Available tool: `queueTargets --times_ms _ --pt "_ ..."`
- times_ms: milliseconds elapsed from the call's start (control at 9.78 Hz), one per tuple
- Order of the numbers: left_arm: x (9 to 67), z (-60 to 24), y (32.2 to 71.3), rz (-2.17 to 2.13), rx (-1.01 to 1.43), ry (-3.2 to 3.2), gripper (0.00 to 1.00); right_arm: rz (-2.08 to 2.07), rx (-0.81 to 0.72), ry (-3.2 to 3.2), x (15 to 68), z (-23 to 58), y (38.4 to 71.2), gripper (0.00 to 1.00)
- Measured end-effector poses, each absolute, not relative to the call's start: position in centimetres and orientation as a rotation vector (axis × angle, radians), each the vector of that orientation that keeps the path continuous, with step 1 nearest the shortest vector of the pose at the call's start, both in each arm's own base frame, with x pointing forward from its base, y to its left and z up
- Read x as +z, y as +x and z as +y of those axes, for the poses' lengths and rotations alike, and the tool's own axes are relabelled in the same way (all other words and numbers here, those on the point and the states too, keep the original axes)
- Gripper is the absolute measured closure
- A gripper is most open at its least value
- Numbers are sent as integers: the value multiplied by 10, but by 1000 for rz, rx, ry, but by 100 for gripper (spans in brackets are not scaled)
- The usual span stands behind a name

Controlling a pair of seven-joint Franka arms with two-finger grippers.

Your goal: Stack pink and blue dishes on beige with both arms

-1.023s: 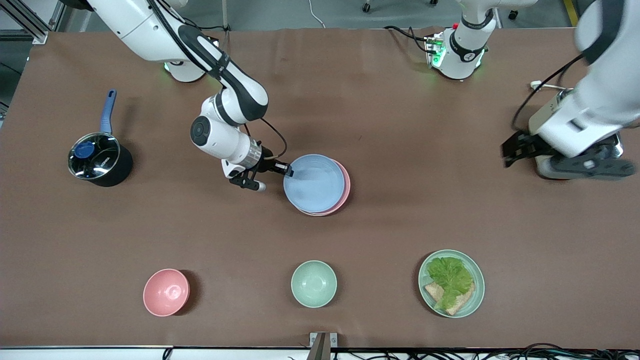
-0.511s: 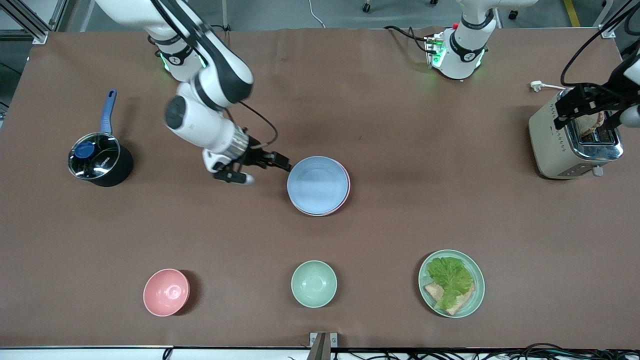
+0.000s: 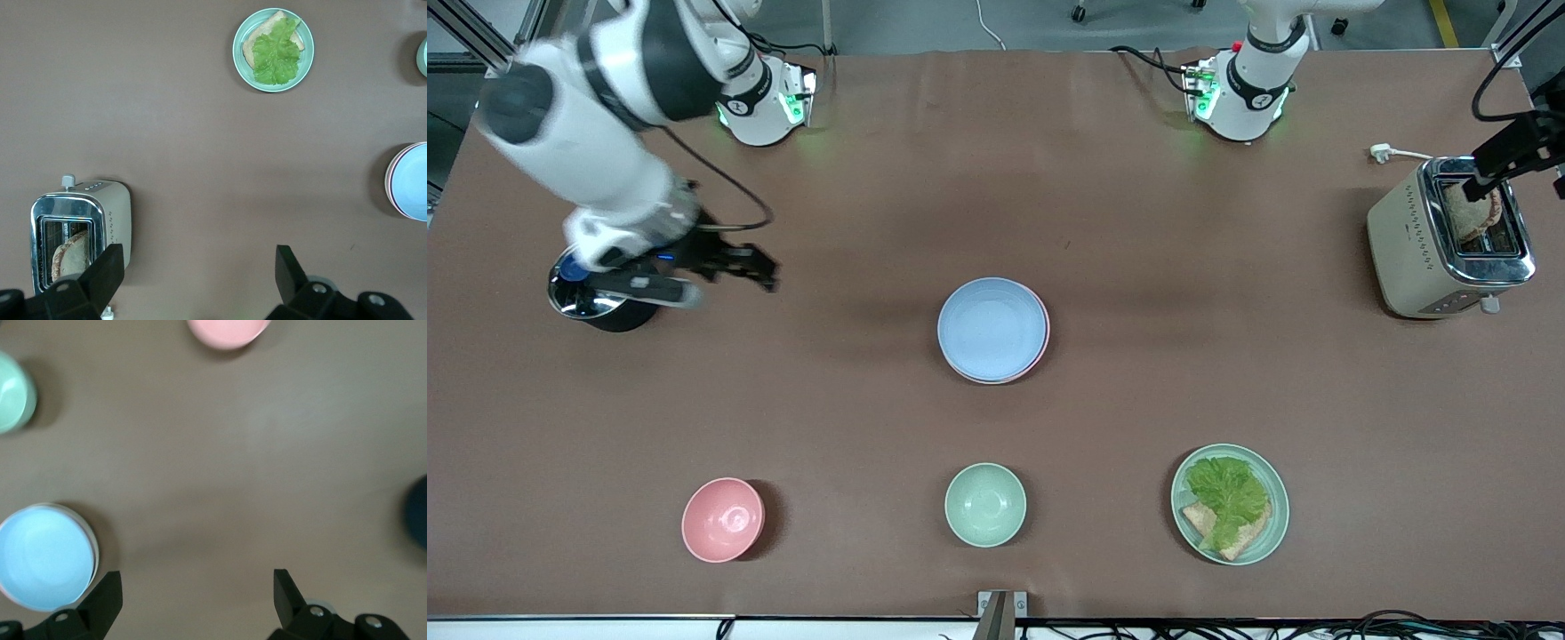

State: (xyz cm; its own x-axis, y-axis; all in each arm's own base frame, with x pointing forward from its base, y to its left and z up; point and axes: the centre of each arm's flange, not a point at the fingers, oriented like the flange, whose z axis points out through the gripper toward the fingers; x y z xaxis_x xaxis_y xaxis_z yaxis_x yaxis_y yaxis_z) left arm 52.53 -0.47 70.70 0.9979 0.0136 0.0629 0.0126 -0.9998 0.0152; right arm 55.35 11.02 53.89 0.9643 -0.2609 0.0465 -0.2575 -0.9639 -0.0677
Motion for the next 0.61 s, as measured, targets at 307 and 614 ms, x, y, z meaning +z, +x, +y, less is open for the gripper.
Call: queueTargets --times_ms 307,614 --pt "702 -8 523 10 78 3125 0 365 -149 -3074 613 -19 563 0" --pt "694 -8 525 11 50 3126 0 340 -156 -3125 671 -51 547 0"
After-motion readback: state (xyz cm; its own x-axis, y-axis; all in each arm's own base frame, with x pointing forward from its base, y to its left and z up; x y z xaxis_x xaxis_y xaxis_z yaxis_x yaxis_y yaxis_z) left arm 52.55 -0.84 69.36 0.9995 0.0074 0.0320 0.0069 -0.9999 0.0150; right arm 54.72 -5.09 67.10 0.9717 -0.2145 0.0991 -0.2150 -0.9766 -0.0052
